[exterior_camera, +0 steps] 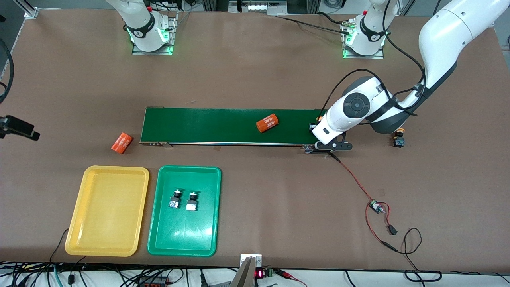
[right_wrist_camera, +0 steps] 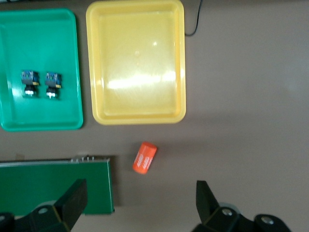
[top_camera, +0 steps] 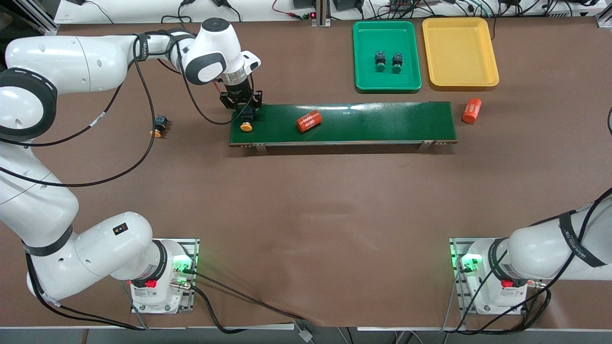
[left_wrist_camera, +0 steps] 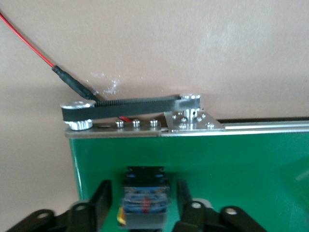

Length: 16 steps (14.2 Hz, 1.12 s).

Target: Sort buttons by color to trays

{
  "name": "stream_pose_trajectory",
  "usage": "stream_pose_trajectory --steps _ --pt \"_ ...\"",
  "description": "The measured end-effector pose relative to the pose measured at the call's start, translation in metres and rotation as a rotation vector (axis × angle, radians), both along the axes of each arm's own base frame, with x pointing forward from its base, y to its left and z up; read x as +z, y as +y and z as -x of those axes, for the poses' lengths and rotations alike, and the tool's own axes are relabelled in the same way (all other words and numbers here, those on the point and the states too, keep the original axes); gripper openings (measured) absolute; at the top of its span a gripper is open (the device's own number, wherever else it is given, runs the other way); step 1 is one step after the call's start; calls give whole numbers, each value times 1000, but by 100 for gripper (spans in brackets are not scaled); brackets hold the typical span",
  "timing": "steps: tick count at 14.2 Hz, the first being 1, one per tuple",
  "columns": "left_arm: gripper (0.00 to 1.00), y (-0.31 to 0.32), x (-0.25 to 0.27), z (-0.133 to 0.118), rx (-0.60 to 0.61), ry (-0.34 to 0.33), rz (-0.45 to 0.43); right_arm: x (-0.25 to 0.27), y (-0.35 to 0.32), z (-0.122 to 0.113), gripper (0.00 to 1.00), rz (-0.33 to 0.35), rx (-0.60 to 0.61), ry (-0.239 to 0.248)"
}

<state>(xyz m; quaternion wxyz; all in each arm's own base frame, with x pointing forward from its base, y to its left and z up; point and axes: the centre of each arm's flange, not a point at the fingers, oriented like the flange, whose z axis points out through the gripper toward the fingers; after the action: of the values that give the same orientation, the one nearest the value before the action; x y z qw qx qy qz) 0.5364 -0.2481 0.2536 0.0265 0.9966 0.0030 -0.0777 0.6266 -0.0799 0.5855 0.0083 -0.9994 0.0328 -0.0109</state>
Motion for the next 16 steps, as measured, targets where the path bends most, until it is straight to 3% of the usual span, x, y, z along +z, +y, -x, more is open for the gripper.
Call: stream_pose_trajectory --steps 2,3,4,8,13,16 --pt "89 11 16 -16 25 -6 -23 2 5 16 100 17 16 8" --pt "98 21 28 -26 40 8 -59 -1 8 23 100 25 24 -15" --pt "100 32 41 -36 56 28 -102 -9 11 31 100 30 29 -32" --pt "100 89 67 -63 31 113 -205 -36 11 51 100 24 30 -16" --pt "100 230 33 -83 -36 199 -180 -30 11 48 100 28 29 -44" --pt "100 279 6 -84 -60 220 -166 -17 6 48 100 31 21 -62"
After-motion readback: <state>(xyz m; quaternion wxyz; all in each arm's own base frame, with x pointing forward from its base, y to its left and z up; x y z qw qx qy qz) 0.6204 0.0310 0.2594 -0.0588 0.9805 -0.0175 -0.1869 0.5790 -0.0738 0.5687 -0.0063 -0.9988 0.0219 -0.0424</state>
